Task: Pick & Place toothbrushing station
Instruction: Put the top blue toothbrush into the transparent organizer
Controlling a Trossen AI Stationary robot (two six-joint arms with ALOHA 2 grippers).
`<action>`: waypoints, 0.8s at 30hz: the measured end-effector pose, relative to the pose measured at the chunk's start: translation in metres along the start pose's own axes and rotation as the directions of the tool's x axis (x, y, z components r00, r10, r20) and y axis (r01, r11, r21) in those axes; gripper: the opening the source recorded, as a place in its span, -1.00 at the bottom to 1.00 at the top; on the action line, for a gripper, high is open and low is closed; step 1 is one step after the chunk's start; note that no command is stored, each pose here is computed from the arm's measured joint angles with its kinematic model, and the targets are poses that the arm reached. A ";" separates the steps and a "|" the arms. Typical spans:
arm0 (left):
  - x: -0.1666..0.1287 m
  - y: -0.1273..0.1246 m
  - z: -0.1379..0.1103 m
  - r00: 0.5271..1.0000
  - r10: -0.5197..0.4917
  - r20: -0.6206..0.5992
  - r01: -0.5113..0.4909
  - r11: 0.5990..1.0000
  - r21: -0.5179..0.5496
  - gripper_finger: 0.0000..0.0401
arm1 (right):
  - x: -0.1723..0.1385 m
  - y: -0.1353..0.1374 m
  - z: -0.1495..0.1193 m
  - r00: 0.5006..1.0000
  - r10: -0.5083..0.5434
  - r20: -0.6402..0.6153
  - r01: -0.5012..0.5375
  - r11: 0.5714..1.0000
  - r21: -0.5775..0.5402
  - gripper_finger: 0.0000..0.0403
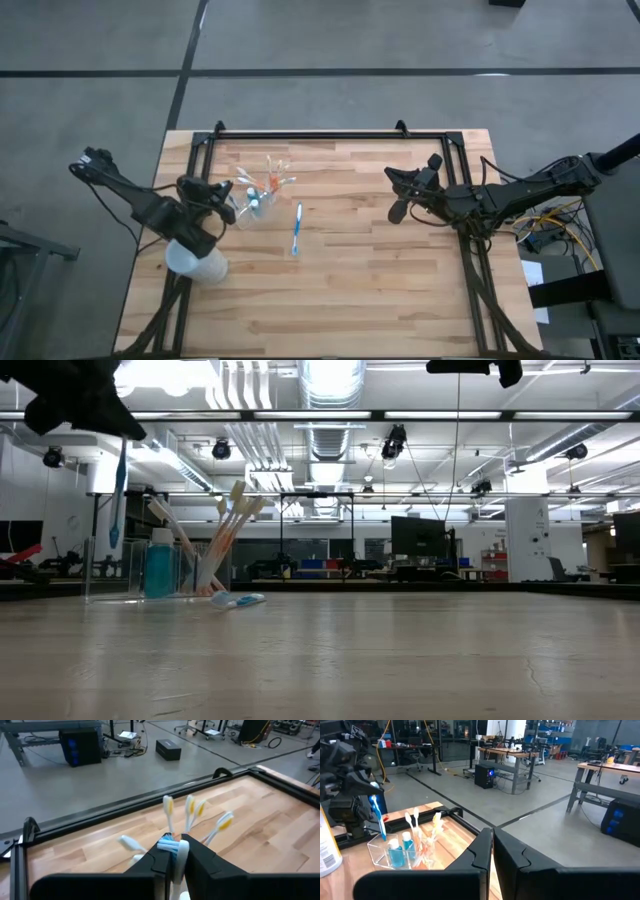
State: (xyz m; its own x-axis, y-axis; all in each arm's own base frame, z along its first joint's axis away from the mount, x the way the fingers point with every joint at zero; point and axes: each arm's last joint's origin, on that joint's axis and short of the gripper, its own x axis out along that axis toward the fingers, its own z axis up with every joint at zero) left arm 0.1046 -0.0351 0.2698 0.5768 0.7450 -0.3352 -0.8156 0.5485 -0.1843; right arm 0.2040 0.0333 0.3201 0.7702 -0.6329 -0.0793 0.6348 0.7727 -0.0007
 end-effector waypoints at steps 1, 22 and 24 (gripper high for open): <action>0.001 0.001 -0.003 1.000 0.004 0.000 -0.004 1.000 0.004 -0.82 | 0.000 0.000 0.000 1.000 0.000 0.000 0.000 1.000 -0.001 -0.94; 0.012 0.009 -0.035 0.998 0.030 -0.049 -0.032 0.999 -0.023 -0.83 | 0.000 0.000 0.000 1.000 -0.001 -0.001 0.001 1.000 -0.012 -0.94; 0.012 0.009 -0.035 0.998 0.030 -0.048 -0.031 0.999 -0.025 -0.80 | 0.000 0.000 0.000 1.000 -0.001 -0.001 0.001 1.000 -0.011 -0.94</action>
State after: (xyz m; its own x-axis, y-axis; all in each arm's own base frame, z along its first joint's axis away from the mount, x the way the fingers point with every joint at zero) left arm 0.1024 -0.0342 0.2318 0.5493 0.7417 -0.3849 -0.8340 0.5156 -0.1967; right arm 0.2040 0.0333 0.3199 0.7696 -0.6334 -0.0801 0.6347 0.7727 -0.0121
